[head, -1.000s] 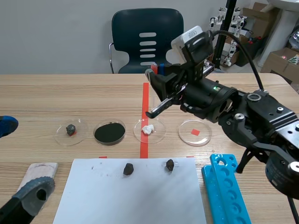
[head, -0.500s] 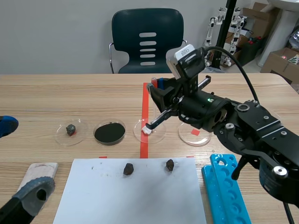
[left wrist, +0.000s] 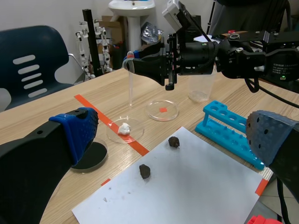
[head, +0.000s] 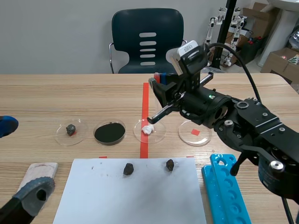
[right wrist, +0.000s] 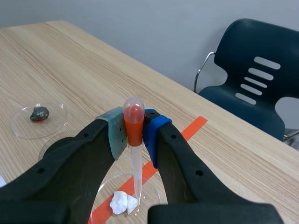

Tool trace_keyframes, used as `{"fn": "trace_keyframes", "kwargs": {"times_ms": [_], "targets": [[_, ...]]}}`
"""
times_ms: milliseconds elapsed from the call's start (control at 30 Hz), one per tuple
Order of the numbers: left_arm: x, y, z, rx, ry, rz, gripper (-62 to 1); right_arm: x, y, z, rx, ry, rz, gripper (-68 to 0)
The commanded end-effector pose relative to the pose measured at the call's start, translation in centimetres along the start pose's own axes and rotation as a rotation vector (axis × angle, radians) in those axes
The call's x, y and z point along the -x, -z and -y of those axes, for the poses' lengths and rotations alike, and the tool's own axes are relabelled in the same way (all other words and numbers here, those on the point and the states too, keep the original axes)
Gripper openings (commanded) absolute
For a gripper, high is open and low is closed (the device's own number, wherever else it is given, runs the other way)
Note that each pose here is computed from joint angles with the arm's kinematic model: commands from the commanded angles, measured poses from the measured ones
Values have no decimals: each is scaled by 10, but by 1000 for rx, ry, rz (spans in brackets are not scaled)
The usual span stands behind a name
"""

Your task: Squeeze the dropper onto the mineral

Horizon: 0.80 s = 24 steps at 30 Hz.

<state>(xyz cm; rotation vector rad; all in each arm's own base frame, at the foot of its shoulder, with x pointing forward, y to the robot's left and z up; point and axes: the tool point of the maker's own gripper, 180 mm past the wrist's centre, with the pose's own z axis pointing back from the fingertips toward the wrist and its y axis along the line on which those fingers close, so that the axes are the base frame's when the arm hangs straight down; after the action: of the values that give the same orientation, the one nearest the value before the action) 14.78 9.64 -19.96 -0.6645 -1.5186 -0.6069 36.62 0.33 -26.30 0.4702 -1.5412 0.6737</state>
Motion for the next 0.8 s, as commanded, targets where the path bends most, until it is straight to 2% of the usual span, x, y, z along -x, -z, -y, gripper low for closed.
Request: {"fn": "trace_keyframes", "kwargs": {"times_ms": [0,133,333,767], "targets": [[-9,1,-1,-3,3,31,14,-12,7,2,2,-18,41,-594],[-9,1,-1,-3,3,31,14,-9,9,-2,-4,-23,37,-594],[-9,1,-1,-3,3,32,14,-14,9,-3,-7,-32,67,-594],[-9,1,-1,-3,3,32,14,-18,9,-4,-10,-35,88,-594]]}}
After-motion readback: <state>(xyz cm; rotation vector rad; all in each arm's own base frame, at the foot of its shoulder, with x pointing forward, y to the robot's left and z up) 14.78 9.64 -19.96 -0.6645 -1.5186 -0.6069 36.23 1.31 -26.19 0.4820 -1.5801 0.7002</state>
